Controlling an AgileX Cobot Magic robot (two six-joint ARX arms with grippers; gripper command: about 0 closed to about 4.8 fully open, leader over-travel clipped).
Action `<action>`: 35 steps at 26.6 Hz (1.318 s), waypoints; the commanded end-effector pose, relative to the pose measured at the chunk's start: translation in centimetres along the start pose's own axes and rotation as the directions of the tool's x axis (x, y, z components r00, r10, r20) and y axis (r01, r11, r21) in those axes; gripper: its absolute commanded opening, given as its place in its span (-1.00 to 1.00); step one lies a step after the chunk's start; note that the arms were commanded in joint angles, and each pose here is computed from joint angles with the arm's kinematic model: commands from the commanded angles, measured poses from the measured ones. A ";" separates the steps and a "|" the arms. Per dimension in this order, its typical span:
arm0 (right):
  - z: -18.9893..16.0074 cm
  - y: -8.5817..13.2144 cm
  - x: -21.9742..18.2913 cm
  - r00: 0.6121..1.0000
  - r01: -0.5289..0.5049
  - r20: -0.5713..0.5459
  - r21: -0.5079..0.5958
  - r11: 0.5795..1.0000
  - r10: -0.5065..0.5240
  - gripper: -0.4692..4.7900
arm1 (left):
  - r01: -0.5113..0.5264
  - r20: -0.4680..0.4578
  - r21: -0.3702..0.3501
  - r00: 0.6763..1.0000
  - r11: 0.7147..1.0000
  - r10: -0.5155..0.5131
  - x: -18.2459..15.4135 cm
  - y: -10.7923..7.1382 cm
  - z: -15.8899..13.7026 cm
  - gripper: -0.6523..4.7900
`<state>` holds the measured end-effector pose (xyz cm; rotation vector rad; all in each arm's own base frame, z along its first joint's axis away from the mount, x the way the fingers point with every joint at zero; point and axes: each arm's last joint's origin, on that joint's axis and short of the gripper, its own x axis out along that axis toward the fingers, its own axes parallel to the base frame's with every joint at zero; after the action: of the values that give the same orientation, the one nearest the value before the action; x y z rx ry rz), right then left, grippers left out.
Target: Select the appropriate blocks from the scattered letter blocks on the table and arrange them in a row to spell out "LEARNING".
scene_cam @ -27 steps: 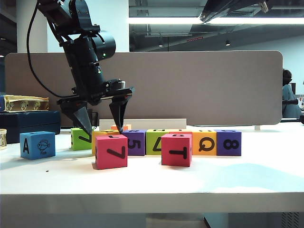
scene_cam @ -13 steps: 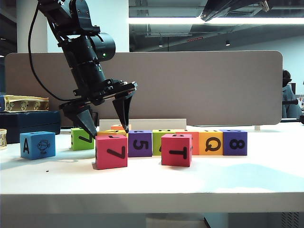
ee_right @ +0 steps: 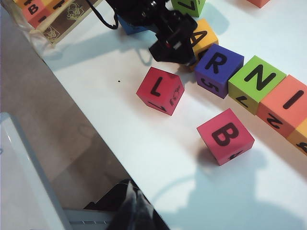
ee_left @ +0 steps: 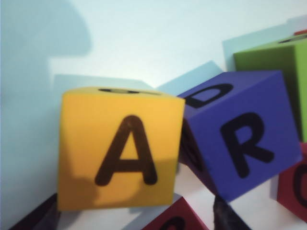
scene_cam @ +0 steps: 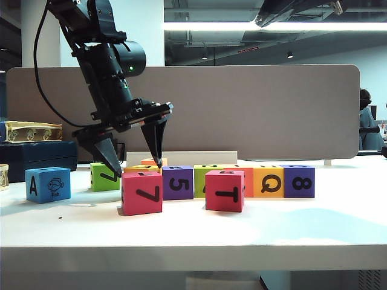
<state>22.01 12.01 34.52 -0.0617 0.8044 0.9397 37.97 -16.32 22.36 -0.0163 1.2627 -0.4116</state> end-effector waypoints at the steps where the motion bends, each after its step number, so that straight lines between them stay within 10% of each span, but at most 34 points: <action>1: 0.1 0.1 -0.2 1.000 -0.005 0.012 -0.008 1.000 0.005 -0.83 | 0.028 0.002 0.011 1.000 1.000 -0.028 -0.7 -0.3 0.0 0.71; 13: 0.1 0.1 -0.2 1.000 -0.006 0.009 -0.007 1.000 0.006 -0.83 | -0.070 0.070 0.048 0.995 0.996 0.067 -3.2 0.4 0.1 0.69; 23: 0.3 0.1 -0.2 1.000 -0.003 0.027 -0.017 1.000 0.004 -0.83 | -0.307 0.347 0.005 0.893 0.952 0.287 -6.6 0.8 1.7 0.69; 35: 0.5 0.1 -0.2 0.999 -0.003 0.041 -0.025 1.000 0.004 -0.83 | -0.228 0.371 -0.314 0.864 0.922 0.340 -3.8 1.6 2.9 0.70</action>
<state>22.19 12.09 34.70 -0.0631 0.7739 0.9421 40.24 -14.42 26.28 -0.1126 0.8684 -0.0239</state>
